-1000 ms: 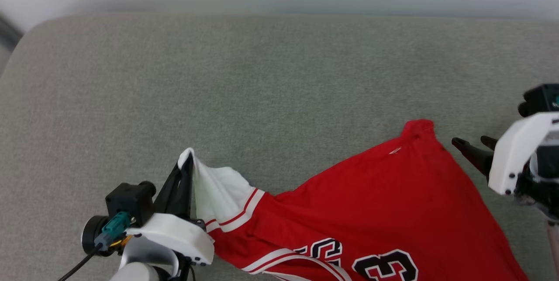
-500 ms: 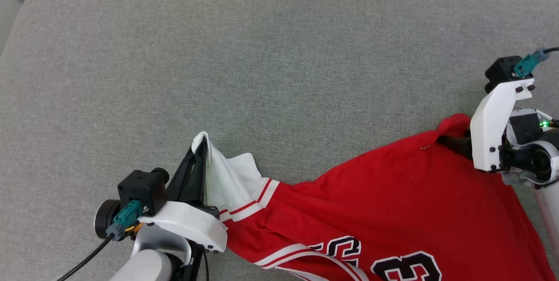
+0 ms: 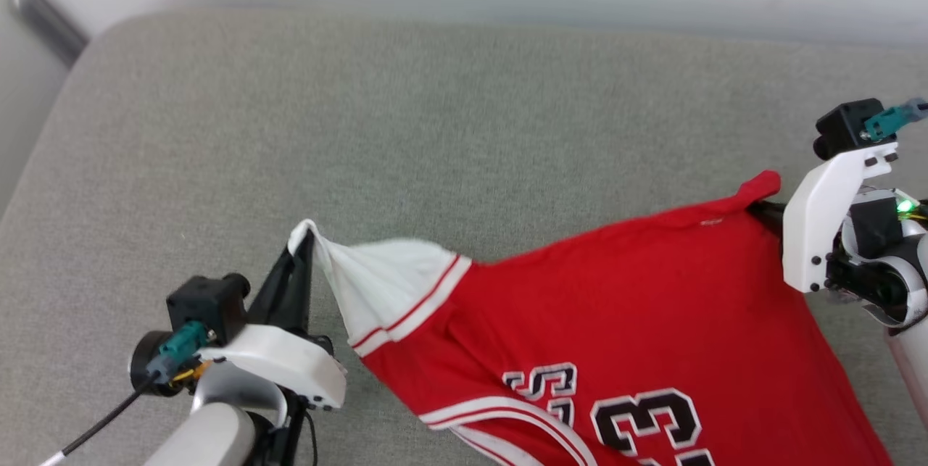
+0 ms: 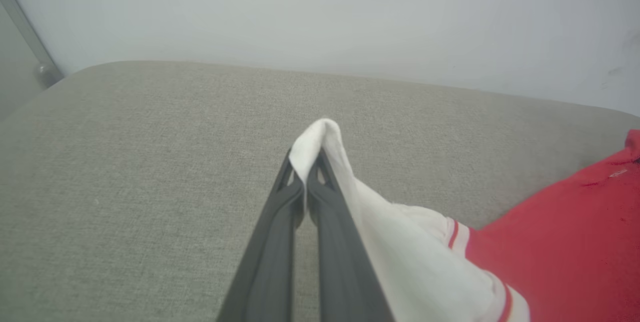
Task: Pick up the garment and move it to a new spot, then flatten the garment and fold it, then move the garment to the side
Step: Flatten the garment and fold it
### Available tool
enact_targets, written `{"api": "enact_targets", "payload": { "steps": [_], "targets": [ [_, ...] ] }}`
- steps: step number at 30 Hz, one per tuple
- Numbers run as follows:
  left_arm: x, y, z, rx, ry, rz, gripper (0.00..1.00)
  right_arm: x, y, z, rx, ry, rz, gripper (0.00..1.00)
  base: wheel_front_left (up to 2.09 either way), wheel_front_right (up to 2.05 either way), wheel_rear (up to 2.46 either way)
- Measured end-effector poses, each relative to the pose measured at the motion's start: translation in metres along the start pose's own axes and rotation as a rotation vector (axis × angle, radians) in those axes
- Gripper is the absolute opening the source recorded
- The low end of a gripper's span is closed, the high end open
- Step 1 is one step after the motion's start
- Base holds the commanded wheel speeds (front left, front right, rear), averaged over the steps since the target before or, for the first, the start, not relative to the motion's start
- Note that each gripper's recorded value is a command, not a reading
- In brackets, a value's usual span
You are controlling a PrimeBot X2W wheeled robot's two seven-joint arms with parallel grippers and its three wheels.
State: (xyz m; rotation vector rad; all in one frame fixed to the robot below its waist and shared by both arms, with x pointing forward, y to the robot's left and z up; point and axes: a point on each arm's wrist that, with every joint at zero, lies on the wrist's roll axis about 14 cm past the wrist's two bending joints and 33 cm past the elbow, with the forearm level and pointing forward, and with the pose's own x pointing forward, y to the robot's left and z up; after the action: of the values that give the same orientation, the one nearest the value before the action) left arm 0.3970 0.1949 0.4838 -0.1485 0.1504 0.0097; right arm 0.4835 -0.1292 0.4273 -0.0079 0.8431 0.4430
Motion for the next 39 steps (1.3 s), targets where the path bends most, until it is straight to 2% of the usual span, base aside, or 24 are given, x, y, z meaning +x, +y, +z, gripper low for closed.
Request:
{"api": "enact_targets", "payload": {
  "steps": [3,4,9,14,23,29,31,32,33,35,36,39],
  "targets": [
    [0.001,0.005,0.029,0.02,-0.077,-0.009,0.0,-0.025,-0.006,0.022,-0.022,-0.142,-0.05,0.0,0.0,0.0,0.0],
    [0.001,0.005,0.029,0.02,-0.077,-0.009,0.0,-0.025,-0.006,0.022,-0.022,-0.142,-0.05,0.0,0.0,0.0,0.0],
    [0.007,0.009,0.086,0.046,-0.223,-0.027,0.0,-0.068,-0.014,0.042,-0.023,-0.305,-0.122,0.0,0.0,0.0,0.0],
    [0.023,0.0,0.14,0.066,-0.335,-0.064,0.0,-0.104,-0.019,0.053,-0.013,-0.405,-0.172,0.0,0.0,0.0,0.0],
    [0.068,-0.028,0.196,0.123,-0.404,-0.124,0.0,-0.136,-0.034,0.085,-0.023,-0.5,-0.242,0.0,0.0,0.0,0.0],
    [0.1,-0.045,0.251,0.183,-0.504,-0.146,0.0,-0.15,-0.048,0.144,-0.071,-0.625,-0.292,0.0,0.0,0.0,0.0],
    [0.116,-0.052,0.28,0.206,-0.565,-0.148,0.0,-0.157,-0.056,0.179,-0.103,-0.707,-0.318,0.0,0.0,0.0,0.0],
    [0.116,-0.052,0.28,0.206,-0.565,-0.148,0.0,-0.157,-0.056,0.179,-0.103,-0.707,-0.318,0.0,0.0,0.0,0.0],
    [0.127,-0.057,0.296,0.214,-0.602,-0.154,0.0,-0.16,-0.061,0.2,-0.116,-0.753,-0.335,0.0,0.0,0.0,0.0],
    [0.132,-0.06,0.306,0.223,-0.624,-0.155,0.0,-0.162,-0.063,0.211,-0.127,-0.783,-0.341,0.0,0.0,0.0,0.0],
    [0.141,-0.065,0.324,0.222,-0.67,-0.158,0.0,-0.166,-0.067,0.233,-0.149,-0.84,-0.355,0.0,0.0,0.0,0.0],
    [0.156,-0.068,0.342,0.225,-0.714,-0.158,0.0,-0.166,-0.07,0.261,-0.173,-0.917,-0.363,0.0,0.0,0.0,0.0]
  ]
}}
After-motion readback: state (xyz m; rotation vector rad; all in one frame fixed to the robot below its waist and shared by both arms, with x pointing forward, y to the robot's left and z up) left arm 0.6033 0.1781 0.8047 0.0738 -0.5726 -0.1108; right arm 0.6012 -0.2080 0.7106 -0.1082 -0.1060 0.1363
